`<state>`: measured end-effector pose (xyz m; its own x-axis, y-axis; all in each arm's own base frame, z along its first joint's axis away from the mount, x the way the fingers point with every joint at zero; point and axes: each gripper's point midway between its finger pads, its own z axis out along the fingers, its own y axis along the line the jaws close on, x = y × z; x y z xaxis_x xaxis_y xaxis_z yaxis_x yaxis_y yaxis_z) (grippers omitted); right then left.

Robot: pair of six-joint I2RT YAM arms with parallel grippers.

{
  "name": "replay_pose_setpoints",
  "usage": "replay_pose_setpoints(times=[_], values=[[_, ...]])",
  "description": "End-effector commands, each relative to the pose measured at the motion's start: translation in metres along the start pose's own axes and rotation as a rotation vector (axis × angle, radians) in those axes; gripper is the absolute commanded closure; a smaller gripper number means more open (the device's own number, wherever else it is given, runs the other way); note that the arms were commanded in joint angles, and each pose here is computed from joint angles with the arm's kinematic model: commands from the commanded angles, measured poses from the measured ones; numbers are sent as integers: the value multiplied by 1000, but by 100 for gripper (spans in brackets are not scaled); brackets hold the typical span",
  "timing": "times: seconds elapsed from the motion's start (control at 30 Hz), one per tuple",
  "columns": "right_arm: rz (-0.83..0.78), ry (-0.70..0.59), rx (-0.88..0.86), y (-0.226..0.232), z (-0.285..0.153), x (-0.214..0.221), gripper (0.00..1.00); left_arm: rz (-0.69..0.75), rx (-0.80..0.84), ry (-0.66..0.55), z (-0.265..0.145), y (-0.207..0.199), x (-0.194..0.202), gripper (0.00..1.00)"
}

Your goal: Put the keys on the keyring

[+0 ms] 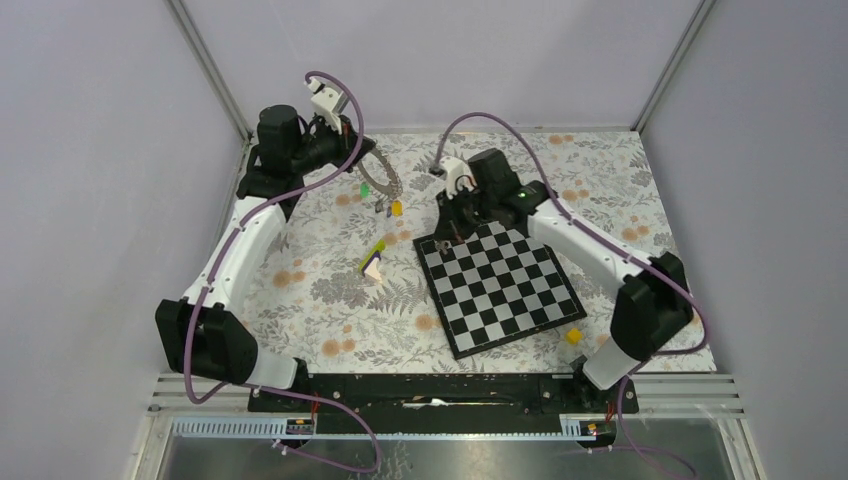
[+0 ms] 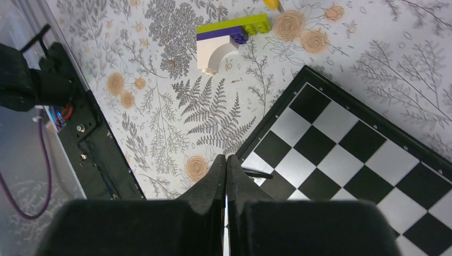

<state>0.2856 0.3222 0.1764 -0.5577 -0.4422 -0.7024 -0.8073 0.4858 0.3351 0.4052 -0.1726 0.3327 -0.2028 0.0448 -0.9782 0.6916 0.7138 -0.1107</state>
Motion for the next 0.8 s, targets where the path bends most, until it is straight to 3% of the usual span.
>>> replay_pose_setpoints(times=[0.0,0.3,0.53,0.77], values=[[105,-187,24,-5,-41,-33,100,65,25,-137,2,-1,-48,100],[289,-408,149,-48,-90,-76,100,94,229,-74,8,-48,-6,100],[464,-493,129,-64,-93,-97,100,128,437,-16,9,-98,32,100],[553,-512,99,-67,-84,-94,100,63,480,36,18,-129,49,100]])
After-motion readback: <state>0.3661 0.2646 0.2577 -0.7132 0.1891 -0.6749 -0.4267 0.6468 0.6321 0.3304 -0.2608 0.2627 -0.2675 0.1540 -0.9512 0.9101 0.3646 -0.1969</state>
